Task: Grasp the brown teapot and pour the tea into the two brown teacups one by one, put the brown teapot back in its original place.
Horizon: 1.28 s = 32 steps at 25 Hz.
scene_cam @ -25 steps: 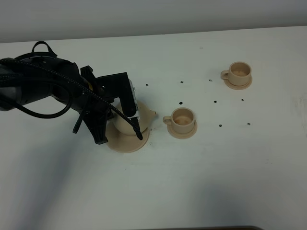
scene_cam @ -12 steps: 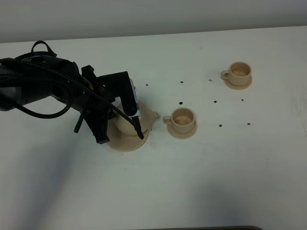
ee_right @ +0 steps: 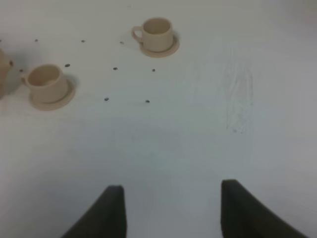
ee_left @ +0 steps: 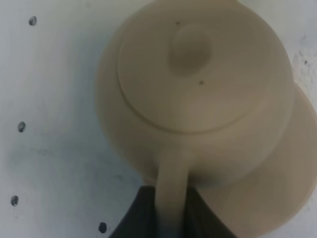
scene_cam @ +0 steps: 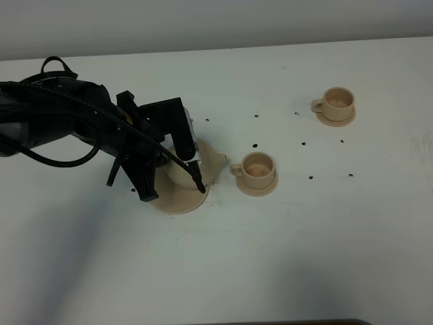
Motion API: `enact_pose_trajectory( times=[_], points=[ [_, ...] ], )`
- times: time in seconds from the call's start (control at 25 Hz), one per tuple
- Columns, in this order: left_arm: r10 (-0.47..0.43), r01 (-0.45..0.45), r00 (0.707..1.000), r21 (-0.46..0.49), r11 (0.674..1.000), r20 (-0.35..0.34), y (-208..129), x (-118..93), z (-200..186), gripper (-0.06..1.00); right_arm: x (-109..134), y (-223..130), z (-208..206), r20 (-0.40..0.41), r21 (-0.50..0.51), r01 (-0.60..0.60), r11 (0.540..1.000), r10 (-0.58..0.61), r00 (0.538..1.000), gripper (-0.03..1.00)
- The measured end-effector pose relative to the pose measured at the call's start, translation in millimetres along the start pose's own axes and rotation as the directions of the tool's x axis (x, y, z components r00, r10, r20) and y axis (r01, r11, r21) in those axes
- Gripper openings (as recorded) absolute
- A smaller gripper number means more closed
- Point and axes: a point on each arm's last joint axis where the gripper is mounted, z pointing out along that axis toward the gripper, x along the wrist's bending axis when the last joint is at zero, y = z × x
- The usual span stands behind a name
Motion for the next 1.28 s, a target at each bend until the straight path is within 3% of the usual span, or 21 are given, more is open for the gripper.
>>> enact_pose_trajectory(
  times=[0.52,1.28],
  points=[
    [-0.006,0.005,1.0,-0.038,0.999,-0.01,7,-1,-8,0.13,0,0,0,0.0,0.0,0.0,1.0,0.0,1.0,0.42],
    [0.061,-0.063,0.997,-0.045,0.997,-0.043,16,3,-12,0.13,0,0,0,0.0,0.0,0.0,1.0,0.0,1.0,0.42]
  ],
)
